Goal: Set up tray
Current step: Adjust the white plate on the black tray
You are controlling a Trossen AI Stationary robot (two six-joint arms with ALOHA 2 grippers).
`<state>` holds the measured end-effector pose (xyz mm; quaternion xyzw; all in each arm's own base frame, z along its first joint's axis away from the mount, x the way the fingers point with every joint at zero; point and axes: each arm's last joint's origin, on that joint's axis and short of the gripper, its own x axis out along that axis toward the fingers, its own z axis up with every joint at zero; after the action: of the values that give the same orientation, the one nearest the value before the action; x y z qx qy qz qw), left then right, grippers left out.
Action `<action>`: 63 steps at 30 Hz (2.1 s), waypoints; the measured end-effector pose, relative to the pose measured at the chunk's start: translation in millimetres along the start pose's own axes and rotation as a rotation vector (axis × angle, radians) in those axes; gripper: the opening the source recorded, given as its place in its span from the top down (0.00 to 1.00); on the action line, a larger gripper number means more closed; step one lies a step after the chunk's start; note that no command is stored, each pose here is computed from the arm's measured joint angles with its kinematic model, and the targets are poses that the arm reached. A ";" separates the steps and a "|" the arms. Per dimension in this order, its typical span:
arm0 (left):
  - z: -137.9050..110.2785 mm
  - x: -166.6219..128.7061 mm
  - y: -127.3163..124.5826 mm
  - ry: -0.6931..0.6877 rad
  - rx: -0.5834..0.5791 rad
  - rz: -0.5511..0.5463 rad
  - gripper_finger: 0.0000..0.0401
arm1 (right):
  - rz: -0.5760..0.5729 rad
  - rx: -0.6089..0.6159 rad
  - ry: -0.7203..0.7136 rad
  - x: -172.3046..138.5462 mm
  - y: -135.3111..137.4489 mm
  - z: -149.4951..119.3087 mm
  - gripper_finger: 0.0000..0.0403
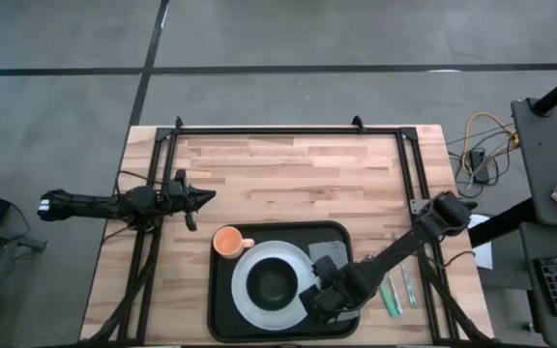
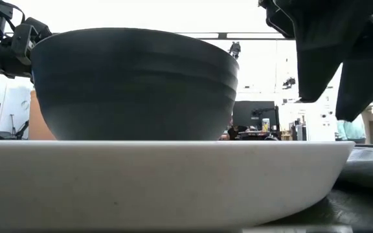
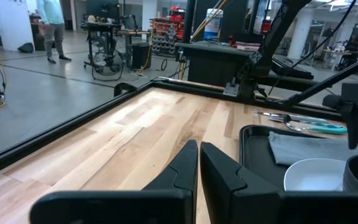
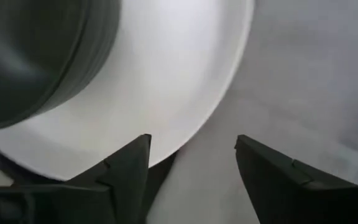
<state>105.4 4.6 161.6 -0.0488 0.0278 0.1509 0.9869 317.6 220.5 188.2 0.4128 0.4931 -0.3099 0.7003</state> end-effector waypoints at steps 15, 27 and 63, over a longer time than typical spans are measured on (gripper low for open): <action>0.0 0.0 0.0 0.000 0.000 0.000 1.00 | -0.025 0.121 -0.062 1.9 -7.2 0.9 0.53; 0.0 0.0 0.0 0.000 0.000 0.000 1.00 | 0.026 0.147 -0.081 16.8 -12.8 -1.0 0.59; 0.0 0.0 0.0 0.000 0.000 0.000 1.00 | 0.187 0.113 -0.085 30.8 -7.2 2.5 0.98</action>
<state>105.4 4.6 161.6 -0.0488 0.0279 0.1511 0.9869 322.6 214.1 157.6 0.4822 0.4041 -0.2879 0.7220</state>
